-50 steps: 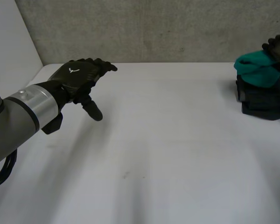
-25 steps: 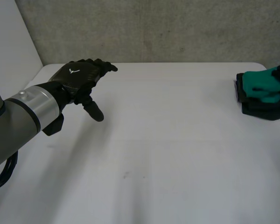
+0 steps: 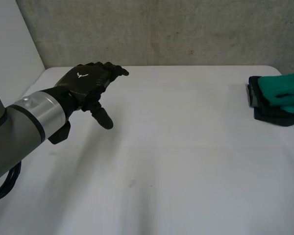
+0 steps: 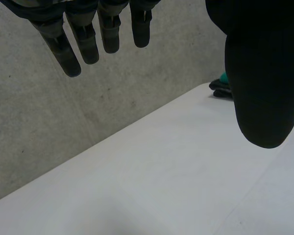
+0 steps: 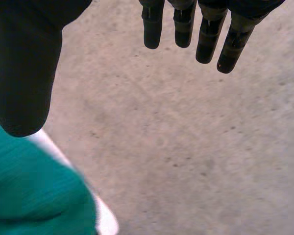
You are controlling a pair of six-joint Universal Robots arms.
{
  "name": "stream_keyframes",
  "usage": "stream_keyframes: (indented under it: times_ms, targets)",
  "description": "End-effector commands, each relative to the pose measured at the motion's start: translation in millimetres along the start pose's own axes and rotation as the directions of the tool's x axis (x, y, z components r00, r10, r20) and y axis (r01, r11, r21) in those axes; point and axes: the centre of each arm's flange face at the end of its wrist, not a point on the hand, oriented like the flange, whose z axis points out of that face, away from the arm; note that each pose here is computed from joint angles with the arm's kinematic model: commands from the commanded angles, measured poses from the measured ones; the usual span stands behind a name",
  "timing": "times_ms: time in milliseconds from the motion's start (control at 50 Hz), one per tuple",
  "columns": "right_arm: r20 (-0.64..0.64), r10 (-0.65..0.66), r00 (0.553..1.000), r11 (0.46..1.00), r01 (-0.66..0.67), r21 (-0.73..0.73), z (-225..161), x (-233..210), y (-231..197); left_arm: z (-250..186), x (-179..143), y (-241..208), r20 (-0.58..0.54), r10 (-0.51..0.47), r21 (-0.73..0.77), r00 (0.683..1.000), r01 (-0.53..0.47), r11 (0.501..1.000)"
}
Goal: Fold the laundry.
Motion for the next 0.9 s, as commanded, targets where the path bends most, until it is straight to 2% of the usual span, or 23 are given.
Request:
stream_keyframes:
  times_ms: [20, 60, 120, 140, 200, 220, 280, 360, 380, 420, 440, 460, 520, 540, 580, 620, 700, 800, 900]
  targets:
    - [-0.11, -0.199, 0.974, 0.98, 0.197, -0.027, 5, 18, -57, -5, -1, -1, 0.005, 0.0, 0.004, 1.0, 0.0, 1.0]
    - [-0.163, -0.267, 0.95, 0.964, 0.261, -0.056, 7, 22, -70, -6, -1, -3, 0.007, 0.0, 0.008, 1.0, -0.001, 1.0]
    - [-0.261, -0.389, 0.884, 0.921, 0.366, -0.131, 16, 22, -95, -9, -2, -5, 0.011, 0.0, 0.015, 1.0, 0.0, 1.0]
    - [-0.3, -0.456, 0.838, 0.89, 0.426, -0.164, 23, 18, -111, -10, -3, -5, 0.013, 0.001, 0.018, 1.0, -0.001, 1.0]
    - [-0.351, -0.534, 0.769, 0.845, 0.493, -0.205, 34, 8, -134, -12, -4, -7, 0.018, 0.001, 0.022, 1.0, -0.002, 1.0]
    - [-0.384, -0.572, 0.725, 0.819, 0.528, -0.223, 40, 2, -149, -12, -5, -8, 0.021, 0.003, 0.029, 1.0, -0.003, 1.0]
    - [-0.432, -0.585, 0.687, 0.808, 0.542, -0.232, 49, -12, -170, -14, -6, -12, 0.028, 0.005, 0.04, 1.0, -0.006, 0.999]
    - [-0.434, -0.518, 0.737, 0.851, 0.493, -0.179, 67, -70, -209, -15, -10, -19, 0.046, 0.009, 0.065, 0.999, -0.012, 0.998]
    - [-0.406, -0.477, 0.78, 0.875, 0.462, -0.142, 74, -105, -225, -15, -13, -21, 0.052, 0.004, 0.072, 0.999, -0.007, 0.997]
    - [-0.36, -0.429, 0.828, 0.901, 0.419, -0.109, 79, -143, -237, -15, -15, -24, 0.06, -0.009, 0.082, 0.998, 0.004, 0.997]
    - [-0.294, -0.37, 0.881, 0.928, 0.362, -0.084, 80, -184, -248, -15, -16, -25, 0.064, -0.016, 0.086, 0.998, 0.01, 0.996]
    - [-0.251, -0.329, 0.91, 0.944, 0.319, -0.082, 79, -207, -251, -16, -18, -27, 0.074, -0.032, 0.094, 0.997, 0.025, 0.995]
    - [-0.11, -0.177, 0.978, 0.977, 0.161, -0.139, 66, -272, -249, -15, -20, -28, 0.085, -0.055, 0.101, 0.995, 0.046, 0.994]
    - [-0.074, -0.13, 0.989, 0.978, 0.115, -0.173, 61, -287, -243, -15, -21, -28, 0.088, -0.058, 0.102, 0.994, 0.049, 0.994]
    - [-0.014, -0.037, 0.999, 0.97, 0.033, -0.242, 50, -315, -232, -15, -22, -28, 0.097, -0.06, 0.108, 0.993, 0.05, 0.993]
    - [0.032, 0.108, 0.994, 0.936, -0.09, -0.339, 31, -347, -213, -14, -24, -26, 0.116, -0.062, 0.107, 0.991, 0.05, 0.993]
    - [0.025, 0.246, 0.969, 0.911, -0.223, -0.347, 0, -369, -213, -11, -28, -17, 0.162, -0.071, 0.093, 0.984, 0.056, 0.994]
    - [0.025, 0.252, 0.967, 0.936, -0.238, -0.259, -27, -381, -209, -9, -30, -2, 0.209, -0.076, 0.075, 0.975, 0.061, 0.995]
    - [0.007, 0.196, 0.981, 0.964, -0.191, -0.187, -38, -379, -216, -9, -30, 6, 0.222, -0.072, 0.073, 0.972, 0.057, 0.996]
